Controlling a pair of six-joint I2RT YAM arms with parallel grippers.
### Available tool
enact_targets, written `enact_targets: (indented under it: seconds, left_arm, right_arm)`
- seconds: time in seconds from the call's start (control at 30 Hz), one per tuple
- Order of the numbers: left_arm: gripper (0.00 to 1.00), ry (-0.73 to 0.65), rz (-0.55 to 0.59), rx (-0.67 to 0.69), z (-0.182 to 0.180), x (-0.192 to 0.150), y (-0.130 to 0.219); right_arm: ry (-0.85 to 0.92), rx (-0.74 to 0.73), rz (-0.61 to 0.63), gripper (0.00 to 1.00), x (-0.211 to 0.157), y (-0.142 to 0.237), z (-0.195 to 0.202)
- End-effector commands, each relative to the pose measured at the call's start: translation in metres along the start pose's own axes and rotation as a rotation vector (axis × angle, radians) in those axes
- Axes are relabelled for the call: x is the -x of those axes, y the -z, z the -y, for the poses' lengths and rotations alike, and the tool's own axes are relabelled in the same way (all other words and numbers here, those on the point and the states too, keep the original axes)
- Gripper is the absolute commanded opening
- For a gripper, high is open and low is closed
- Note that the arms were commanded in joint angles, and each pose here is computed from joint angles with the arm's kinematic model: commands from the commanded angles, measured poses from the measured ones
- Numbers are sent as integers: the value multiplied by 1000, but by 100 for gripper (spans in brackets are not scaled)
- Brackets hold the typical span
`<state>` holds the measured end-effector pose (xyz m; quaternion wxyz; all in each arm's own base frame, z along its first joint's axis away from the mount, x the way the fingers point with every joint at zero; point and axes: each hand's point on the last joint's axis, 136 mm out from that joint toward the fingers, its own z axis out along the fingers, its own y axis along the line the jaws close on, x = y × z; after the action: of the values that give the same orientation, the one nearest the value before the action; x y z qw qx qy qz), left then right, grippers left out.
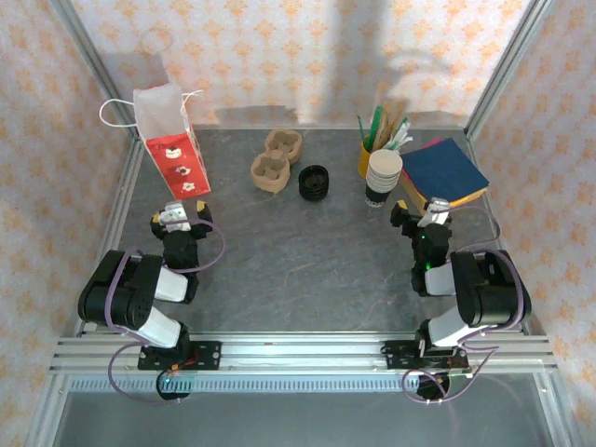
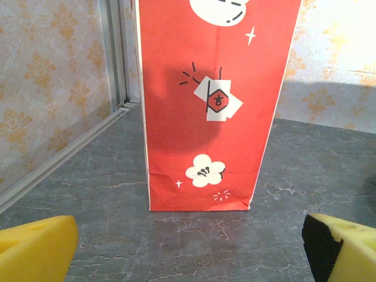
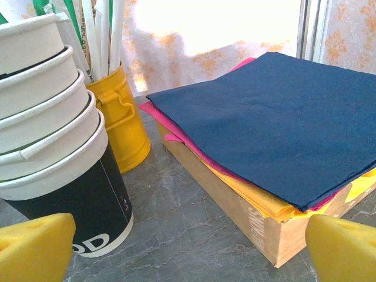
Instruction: Pack the takeout coffee
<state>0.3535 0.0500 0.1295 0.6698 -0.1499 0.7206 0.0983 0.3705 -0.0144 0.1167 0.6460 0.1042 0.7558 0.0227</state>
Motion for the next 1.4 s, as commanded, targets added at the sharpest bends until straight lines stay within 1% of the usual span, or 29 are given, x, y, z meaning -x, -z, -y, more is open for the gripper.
enact_targets:
  seconds: [0.0, 0.57, 0.7, 0.8, 0.87, 0.97, 1.07, 1.13, 1.2, 1.27, 1.3, 1.37]
  left_arm:
    - [99, 2, 34, -4, 3, 9, -3]
    - [99, 10, 25, -10, 3, 9, -6]
    - [99, 8, 36, -15, 2, 9, -2]
    - [99, 11, 84, -35, 5, 19, 8]
    - [99, 23, 112, -14, 0, 27, 16]
    - [99, 27, 113, 13, -4, 35, 23]
    - [99, 62, 109, 58, -9, 50, 27]
    - [99, 139, 118, 81, -12, 65, 32]
    - [99, 220, 104, 75, -10, 77, 36]
    - [99, 290, 84, 63, -7, 93, 40]
    - [99, 318, 75, 46, -3, 101, 43]
    - [99, 330, 29, -7, 10, 111, 46]
  right_arm:
    - [13, 5, 22, 100, 8, -4, -2]
    - [14, 6, 20, 100, 8, -4, -2]
    - [14, 7, 22, 100, 8, -3, -2]
    - [20, 22, 42, 100, 10, 3, -5]
    - [7, 14, 83, 100, 19, 13, -2]
    - [-24, -30, 112, 100, 33, 22, 5]
    - [-116, -107, 84, 99, 47, 21, 15]
    - [-200, -140, 64, 100, 61, 21, 17]
    - [-274, -143, 37, 100, 76, 21, 13]
    - [-389, -183, -17, 100, 87, 21, 13]
    - [-418, -177, -55, 100, 94, 20, 8]
    - [-409, -91, -147, 100, 107, 16, -14]
